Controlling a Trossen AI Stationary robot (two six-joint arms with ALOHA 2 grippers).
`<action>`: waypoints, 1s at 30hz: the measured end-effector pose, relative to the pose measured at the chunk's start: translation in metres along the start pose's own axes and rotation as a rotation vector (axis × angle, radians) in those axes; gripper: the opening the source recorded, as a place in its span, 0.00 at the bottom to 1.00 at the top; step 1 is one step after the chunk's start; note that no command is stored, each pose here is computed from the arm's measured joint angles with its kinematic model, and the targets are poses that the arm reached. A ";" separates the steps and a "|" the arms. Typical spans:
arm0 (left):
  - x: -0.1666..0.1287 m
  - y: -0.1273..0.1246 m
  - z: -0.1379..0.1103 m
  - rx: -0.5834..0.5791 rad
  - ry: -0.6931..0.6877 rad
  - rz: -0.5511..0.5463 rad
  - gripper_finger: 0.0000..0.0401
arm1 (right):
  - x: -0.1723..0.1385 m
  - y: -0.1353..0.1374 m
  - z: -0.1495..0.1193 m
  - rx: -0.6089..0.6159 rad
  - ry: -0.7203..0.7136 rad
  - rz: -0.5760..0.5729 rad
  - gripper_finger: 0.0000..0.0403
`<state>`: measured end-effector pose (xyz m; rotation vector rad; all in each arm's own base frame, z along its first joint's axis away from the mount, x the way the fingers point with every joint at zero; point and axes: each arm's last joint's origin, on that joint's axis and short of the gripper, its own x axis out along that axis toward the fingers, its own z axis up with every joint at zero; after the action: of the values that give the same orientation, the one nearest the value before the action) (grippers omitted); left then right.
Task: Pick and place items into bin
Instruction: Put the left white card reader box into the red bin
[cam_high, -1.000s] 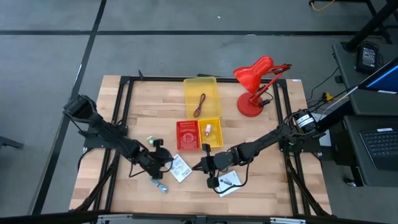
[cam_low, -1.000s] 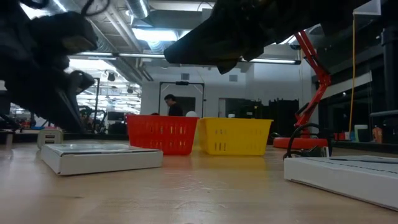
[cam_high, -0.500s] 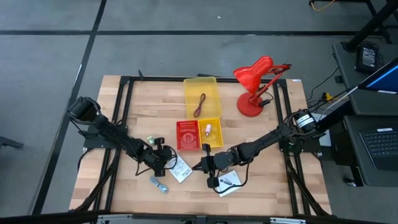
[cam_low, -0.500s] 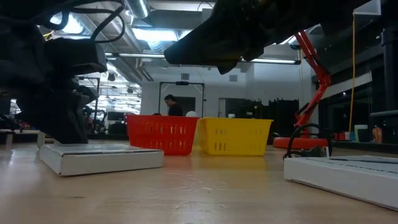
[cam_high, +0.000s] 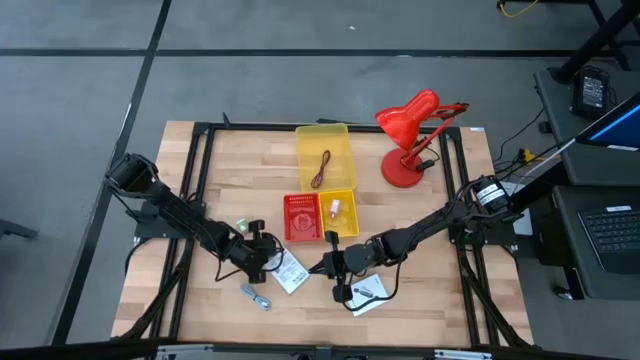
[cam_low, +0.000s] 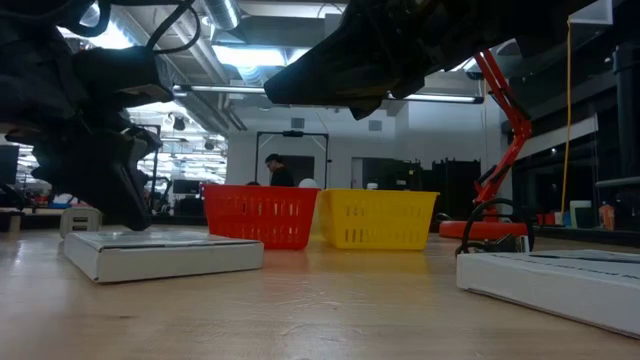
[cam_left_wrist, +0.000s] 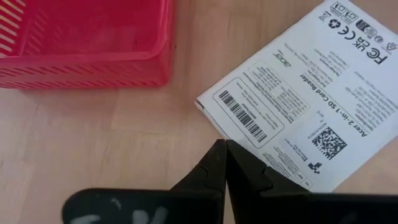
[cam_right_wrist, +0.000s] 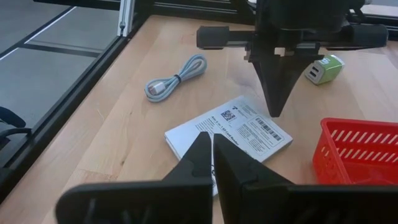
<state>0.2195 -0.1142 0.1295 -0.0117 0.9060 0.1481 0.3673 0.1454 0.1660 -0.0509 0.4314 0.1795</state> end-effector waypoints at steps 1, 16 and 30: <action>0.000 0.000 0.000 0.001 0.000 -0.001 0.01 | 0.000 0.000 0.000 0.000 0.000 0.000 0.00; -0.002 -0.007 0.004 0.035 -0.049 -0.056 0.01 | 0.000 0.000 -0.003 0.018 0.033 -0.003 0.00; -0.002 -0.006 0.003 0.019 -0.031 -0.053 0.01 | 0.000 0.000 -0.004 0.019 0.037 -0.004 0.00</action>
<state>0.2213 -0.1199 0.1320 -0.0156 0.8758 0.0905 0.3657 0.1447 0.1626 -0.0365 0.4698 0.1703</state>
